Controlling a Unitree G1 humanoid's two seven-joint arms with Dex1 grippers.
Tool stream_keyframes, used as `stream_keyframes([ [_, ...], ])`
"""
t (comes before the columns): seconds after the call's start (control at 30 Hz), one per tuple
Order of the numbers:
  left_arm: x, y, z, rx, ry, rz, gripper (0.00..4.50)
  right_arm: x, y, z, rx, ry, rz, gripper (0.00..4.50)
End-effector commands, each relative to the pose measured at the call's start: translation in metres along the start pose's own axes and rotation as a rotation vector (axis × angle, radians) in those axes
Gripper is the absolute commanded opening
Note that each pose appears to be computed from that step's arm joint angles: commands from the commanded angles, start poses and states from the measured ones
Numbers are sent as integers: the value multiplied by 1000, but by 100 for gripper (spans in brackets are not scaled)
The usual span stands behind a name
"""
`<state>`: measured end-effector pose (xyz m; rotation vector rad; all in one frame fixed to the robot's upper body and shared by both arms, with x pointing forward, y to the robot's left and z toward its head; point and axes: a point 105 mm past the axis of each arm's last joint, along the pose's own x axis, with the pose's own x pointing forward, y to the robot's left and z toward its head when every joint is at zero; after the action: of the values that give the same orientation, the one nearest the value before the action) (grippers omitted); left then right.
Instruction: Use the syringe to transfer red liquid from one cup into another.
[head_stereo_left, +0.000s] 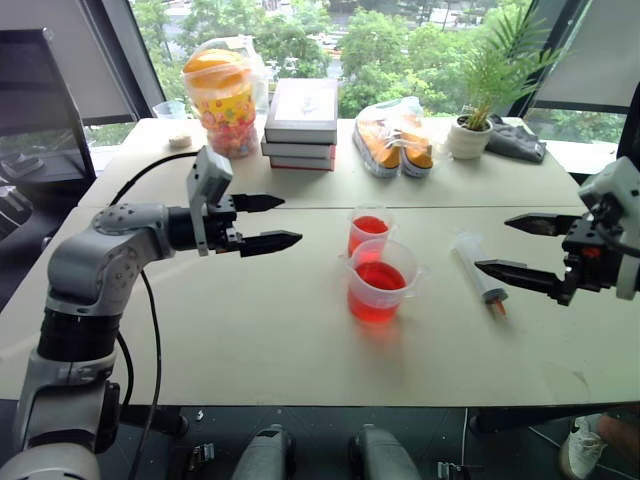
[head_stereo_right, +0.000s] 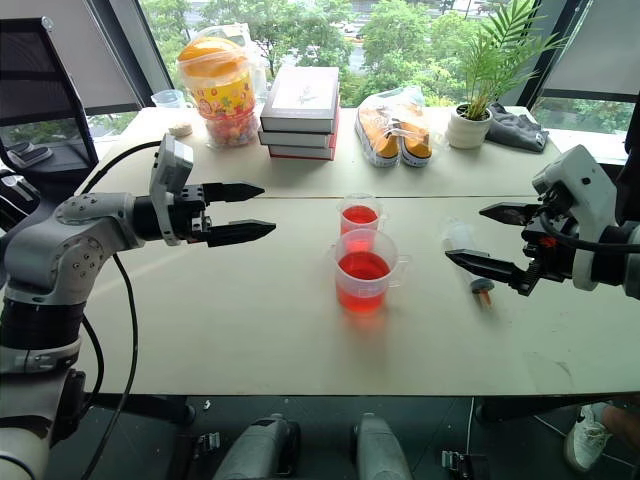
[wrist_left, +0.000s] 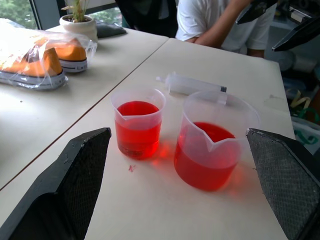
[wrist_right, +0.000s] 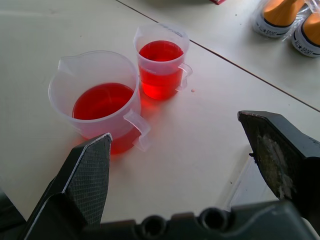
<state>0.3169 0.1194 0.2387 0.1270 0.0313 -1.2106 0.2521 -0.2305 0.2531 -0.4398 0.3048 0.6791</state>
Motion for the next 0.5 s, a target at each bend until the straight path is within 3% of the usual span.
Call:
stream_keyframes([
  [0.03, -1, -1, 13, 35, -31, -5, 450, -4, -2, 5, -36, 0, -21, 447],
  [0.5, 0, 4, 17, 29, -65, -11, 450, -7, -7, 2, -31, 11, -57, 447],
])
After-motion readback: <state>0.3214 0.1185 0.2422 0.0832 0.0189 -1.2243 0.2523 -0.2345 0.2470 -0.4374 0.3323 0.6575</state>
